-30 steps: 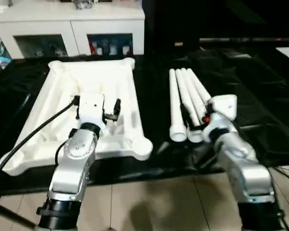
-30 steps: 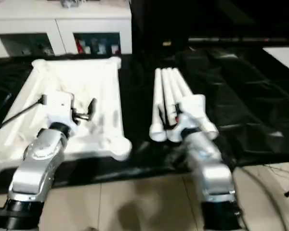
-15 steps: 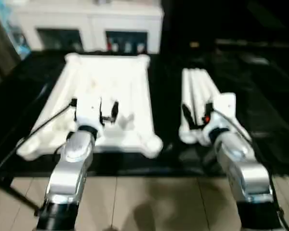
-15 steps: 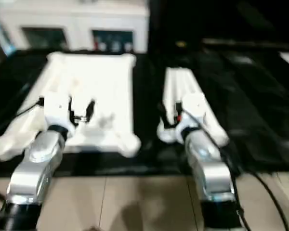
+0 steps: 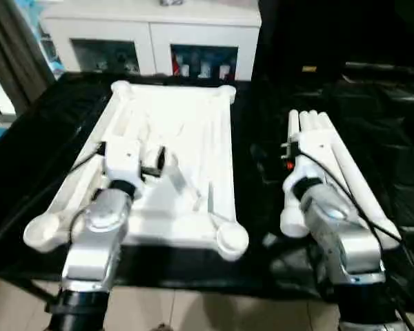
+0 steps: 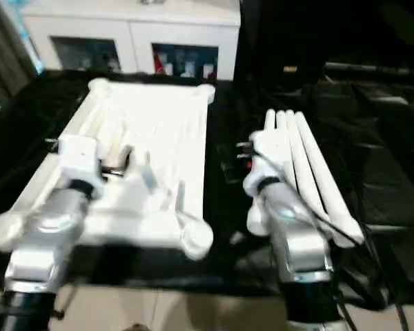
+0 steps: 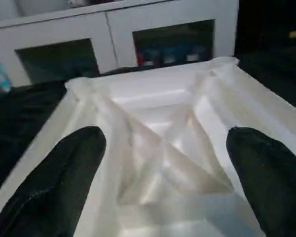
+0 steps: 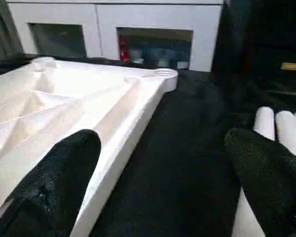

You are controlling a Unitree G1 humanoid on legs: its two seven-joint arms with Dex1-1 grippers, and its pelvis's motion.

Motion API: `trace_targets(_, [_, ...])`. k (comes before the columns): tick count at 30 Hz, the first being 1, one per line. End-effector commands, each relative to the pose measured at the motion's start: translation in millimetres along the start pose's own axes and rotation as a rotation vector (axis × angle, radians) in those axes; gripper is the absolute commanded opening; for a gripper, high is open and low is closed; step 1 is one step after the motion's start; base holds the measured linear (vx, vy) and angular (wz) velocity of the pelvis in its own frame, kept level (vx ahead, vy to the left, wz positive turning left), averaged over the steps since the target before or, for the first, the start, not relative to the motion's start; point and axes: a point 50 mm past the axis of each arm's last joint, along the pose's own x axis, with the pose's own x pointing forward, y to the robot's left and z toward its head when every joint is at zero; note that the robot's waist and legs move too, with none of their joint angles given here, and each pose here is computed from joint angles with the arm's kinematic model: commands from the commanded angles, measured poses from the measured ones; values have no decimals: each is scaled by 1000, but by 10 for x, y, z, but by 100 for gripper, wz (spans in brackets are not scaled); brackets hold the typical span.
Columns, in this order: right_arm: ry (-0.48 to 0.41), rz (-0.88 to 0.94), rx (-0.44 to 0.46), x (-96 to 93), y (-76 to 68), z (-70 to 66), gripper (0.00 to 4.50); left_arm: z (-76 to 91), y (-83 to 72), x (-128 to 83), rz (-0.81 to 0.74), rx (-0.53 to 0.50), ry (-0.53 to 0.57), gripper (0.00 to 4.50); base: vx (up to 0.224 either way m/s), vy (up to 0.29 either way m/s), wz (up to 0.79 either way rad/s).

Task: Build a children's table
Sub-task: Move to table

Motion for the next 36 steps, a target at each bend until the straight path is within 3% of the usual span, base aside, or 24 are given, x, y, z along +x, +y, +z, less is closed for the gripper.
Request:
trace_targets(1, [8, -23, 2, -11, -82, -6, 447, 31, -65, 6, -18, -2, -10, 450, 74, -10, -1])
trace_targets(8, [14, 51, -52, -11, 38, -21, 447, 38, -25, 4, -11, 7, -11, 450, 47, -60, 5])
trace_targets(11, [14, 66, 10, -7, 72, -36, 447, 49, -6, 5, -20, 14, -16, 450, 68, 103, 27])
trace_targets(16, [12, 124, 8, -29, 73, -4, 447, 88, -104, -2, -136, -54, -38, 450, 94, 57, 10])
trace_targets(19, [53, 291, -19, -103, 76, 36, 447, 173, -271, -28, -363, 4, -103, 450, 20, 3, 3])
trace_targets(21, [56, 357, -32, -129, 80, 71, 447, 189, -302, -33, -440, 29, -113, 450, 0, 0, 0])
trace_targets(26, [25, 589, -192, -243, 25, 217, 447, 244, -318, -72, -773, 104, -109, 450, -13, -1, 1])
trace_targets(32, [85, 739, -255, -344, -75, 247, 447, 115, -307, -136, -1088, 288, 14, 450, -51, -1, 1])
trace_targets(33, [107, 770, -269, -365, -90, 238, 450, 75, -294, -132, -1145, 322, 61, 423, 0, 0, 0])
trace_targets(36, [144, 820, -290, -401, -103, 215, 450, 0, -253, -95, -1200, 374, 144, 410, 0, 0, 0])
